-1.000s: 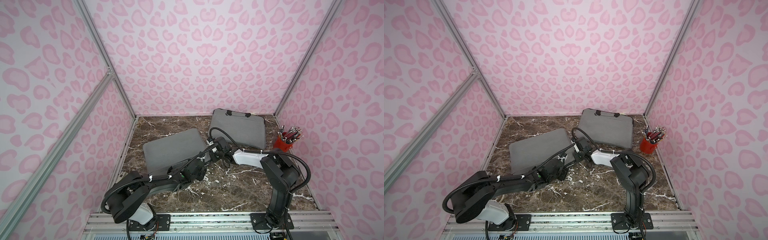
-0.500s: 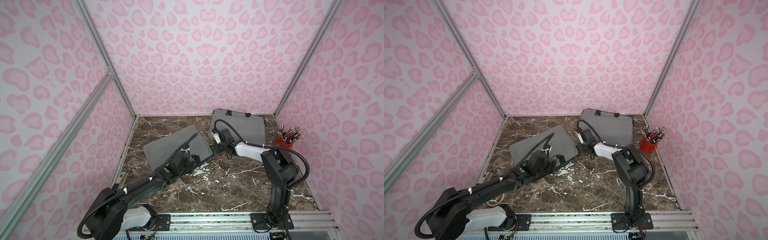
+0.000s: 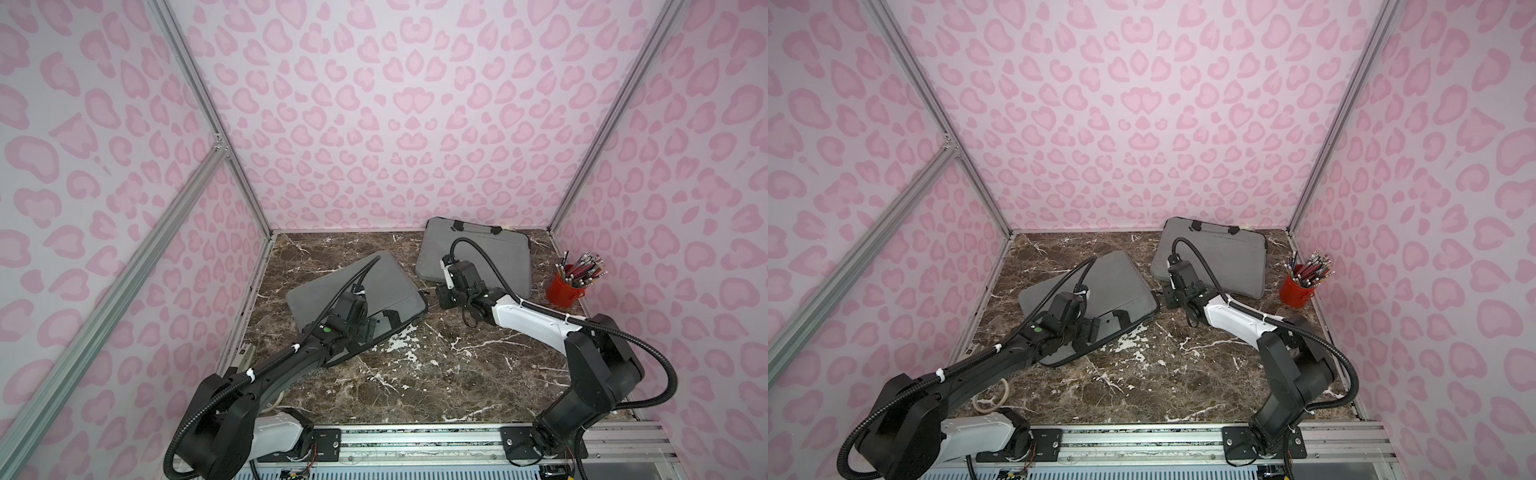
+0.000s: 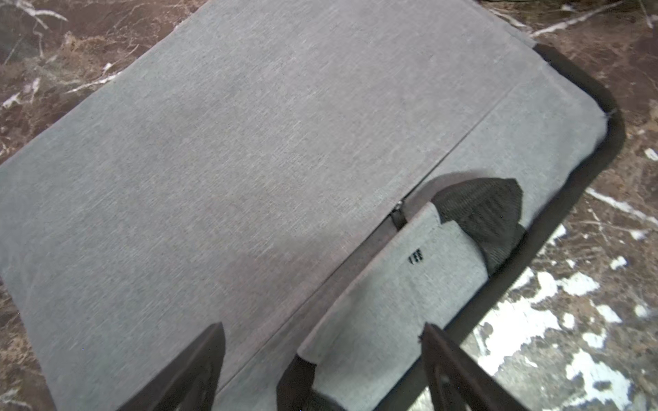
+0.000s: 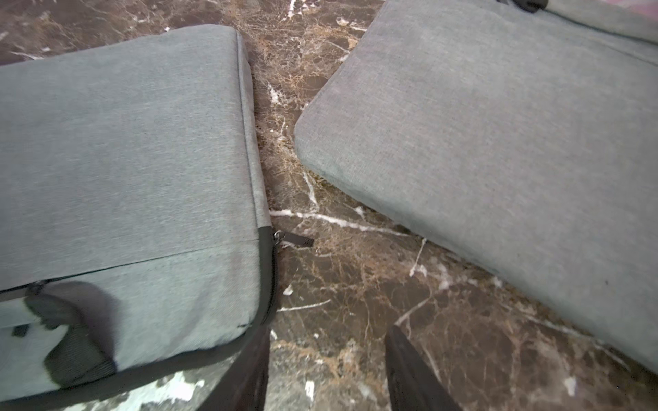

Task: Open the zippered laptop bag and take out the laptop
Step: Adjust the zippered laptop bag at the center of the board, then open the zippered laptop bag at the center of the board.

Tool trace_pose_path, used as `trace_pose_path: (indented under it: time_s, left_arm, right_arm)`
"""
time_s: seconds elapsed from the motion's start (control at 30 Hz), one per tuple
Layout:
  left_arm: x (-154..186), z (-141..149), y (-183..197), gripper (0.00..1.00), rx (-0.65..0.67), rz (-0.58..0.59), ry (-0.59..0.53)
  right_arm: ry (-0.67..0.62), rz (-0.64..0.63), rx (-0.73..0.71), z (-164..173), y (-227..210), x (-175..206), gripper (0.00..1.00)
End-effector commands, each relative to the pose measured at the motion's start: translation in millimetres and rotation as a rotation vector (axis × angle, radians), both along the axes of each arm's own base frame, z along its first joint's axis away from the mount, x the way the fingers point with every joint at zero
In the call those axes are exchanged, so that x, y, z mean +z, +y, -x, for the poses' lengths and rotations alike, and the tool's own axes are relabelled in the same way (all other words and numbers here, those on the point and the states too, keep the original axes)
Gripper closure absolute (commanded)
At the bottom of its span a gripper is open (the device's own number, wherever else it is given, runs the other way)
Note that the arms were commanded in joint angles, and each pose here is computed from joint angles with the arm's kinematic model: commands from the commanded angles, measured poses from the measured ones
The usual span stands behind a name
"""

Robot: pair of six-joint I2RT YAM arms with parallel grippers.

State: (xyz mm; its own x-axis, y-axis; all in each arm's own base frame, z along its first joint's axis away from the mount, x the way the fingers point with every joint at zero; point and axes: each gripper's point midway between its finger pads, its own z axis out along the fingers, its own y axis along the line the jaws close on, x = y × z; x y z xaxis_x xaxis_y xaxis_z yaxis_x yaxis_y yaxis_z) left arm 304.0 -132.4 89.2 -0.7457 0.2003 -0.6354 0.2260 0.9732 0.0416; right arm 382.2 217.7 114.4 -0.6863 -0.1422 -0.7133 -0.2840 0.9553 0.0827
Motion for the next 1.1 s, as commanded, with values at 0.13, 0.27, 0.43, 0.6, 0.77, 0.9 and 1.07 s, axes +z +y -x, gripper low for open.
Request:
trace_pose_path:
  time_s: [0.13, 0.27, 0.43, 0.6, 0.77, 0.9, 1.07]
  left_arm:
    - [-21.5, 3.4, -3.4, 0.13, 0.035, 0.015, 0.103]
    - [-27.0, -4.4, -6.4, 0.18, 0.056, 0.022, 0.108]
    - [-38.4, -8.8, -4.7, 0.33, 0.083, -0.005, 0.135]
    - [-38.6, -9.3, -7.2, 0.61, 0.092, 0.021, 0.131]
    - [-29.4, -11.9, -12.1, 0.97, 0.084, 0.049, 0.118]
    - [-7.6, -15.6, -17.0, 0.99, 0.084, 0.097, 0.080]
    - [36.1, -22.0, -20.3, 0.99, 0.101, 0.163, 0.004]
  right_arm:
    - [0.051, -0.129, -0.037, 32.5, 18.6, -0.8, 0.44]
    - [0.047, -0.147, -0.045, 44.6, 30.4, -3.3, 0.36]
    - [0.066, -0.215, -0.071, 52.2, 35.9, -11.6, 0.22]
    - [0.074, -0.304, -0.113, 58.0, 36.7, -12.8, 0.02]
    - [0.115, -0.372, -0.113, 65.3, 43.9, -22.3, 0.01]
    - [0.166, -0.439, -0.097, 71.6, 54.6, -31.3, 0.01]
    - [0.191, -0.539, -0.085, 76.3, 64.1, -32.5, 0.03]
